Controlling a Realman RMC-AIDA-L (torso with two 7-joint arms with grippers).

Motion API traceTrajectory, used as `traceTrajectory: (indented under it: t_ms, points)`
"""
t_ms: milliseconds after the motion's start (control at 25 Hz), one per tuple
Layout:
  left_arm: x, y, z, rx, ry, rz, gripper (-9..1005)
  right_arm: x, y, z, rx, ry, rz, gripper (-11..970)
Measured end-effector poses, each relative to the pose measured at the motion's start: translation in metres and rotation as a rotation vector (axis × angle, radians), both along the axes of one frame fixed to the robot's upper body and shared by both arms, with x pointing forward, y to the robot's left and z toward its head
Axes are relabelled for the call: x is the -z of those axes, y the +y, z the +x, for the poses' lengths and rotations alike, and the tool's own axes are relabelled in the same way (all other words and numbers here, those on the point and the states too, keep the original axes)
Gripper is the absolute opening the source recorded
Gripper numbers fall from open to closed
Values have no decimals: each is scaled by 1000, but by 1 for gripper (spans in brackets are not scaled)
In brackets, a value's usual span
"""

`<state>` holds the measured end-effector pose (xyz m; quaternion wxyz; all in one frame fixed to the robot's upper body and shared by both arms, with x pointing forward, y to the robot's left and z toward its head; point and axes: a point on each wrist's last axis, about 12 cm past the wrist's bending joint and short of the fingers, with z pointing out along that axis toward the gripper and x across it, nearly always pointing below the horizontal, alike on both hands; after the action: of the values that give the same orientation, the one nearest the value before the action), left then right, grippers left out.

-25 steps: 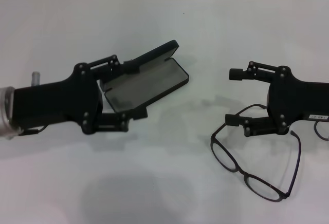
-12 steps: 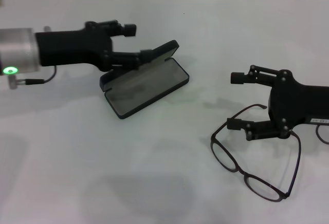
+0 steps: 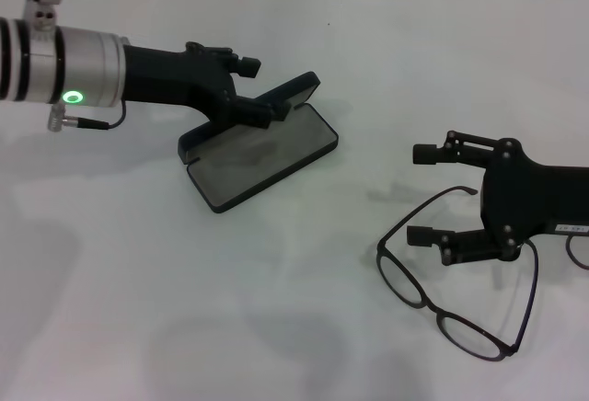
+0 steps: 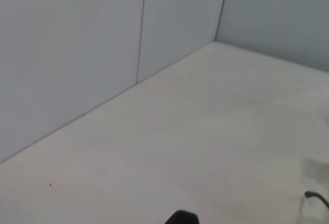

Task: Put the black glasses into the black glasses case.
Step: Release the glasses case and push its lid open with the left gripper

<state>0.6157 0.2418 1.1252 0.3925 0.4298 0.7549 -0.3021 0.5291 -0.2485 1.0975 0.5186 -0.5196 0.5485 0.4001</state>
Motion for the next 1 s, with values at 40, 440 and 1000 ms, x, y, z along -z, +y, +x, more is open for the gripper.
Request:
traceTrajectory:
  t_ms: [40,440,1000]
  points:
    - [1,-2,2,1,2,15,841,1,0,0,-2,-3,-3,884]
    - [11,-14,12,-14,1,110,832,3,3,-1,-16,-15,-18,885]
    - [15,-12,13,-4,5,171,605,4,7,-1,-39,-27,-39,885]
